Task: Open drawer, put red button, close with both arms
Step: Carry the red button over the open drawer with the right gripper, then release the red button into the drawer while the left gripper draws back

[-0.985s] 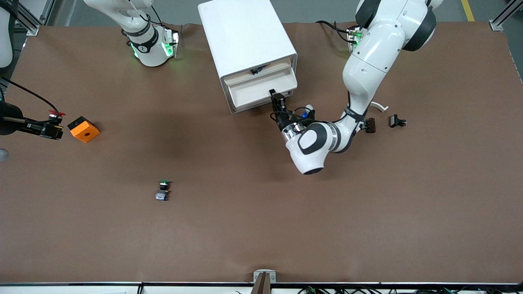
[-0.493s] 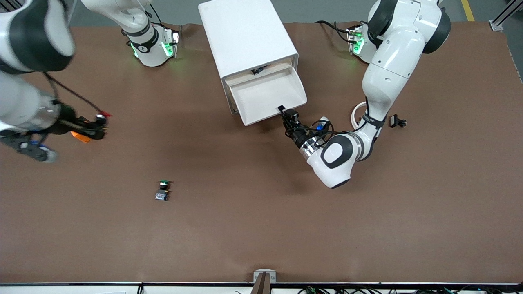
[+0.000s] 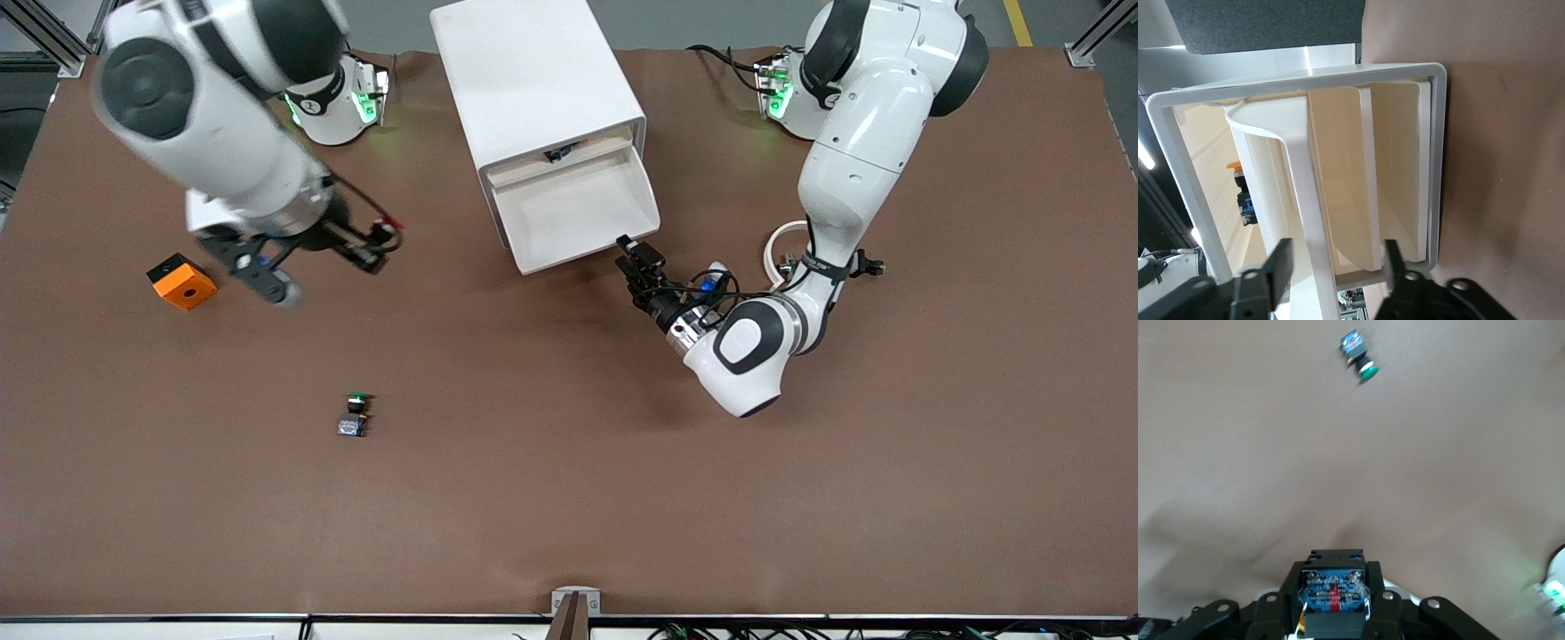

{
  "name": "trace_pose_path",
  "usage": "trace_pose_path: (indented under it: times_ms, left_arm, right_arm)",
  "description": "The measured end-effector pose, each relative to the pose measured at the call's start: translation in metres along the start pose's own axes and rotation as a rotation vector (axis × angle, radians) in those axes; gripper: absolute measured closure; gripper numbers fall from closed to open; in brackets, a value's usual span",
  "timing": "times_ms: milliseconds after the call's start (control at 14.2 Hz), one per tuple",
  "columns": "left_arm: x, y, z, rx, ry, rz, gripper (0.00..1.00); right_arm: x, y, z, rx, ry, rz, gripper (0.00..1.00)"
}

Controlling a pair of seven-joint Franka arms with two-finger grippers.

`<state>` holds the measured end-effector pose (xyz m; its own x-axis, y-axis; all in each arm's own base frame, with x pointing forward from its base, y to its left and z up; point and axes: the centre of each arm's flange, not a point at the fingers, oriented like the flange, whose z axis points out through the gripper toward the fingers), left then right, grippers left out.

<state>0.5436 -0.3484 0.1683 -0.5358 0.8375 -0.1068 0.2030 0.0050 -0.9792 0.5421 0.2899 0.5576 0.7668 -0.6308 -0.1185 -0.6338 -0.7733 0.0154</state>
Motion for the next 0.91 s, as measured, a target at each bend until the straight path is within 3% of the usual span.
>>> trace_pose_path:
  times_ms: [211,493,915]
  left_arm:
    - [0.005,0.002,-0.015,-0.03,-0.01,0.053,0.01]
    - [0.012,-0.002,-0.045,-0.149,0.089,0.254,0.0]
    - [0.028,-0.013,-0.108,-0.36,0.268,0.811,0.0]
  right_arm:
    - [-0.064,-0.038,0.026,0.004,0.012,0.055,0.59]
    - [-0.112,-0.077,0.082,-0.014,0.022,0.115,0.59]
    - [-0.193,-0.104,0.153,-0.086,0.037,0.123,0.59]
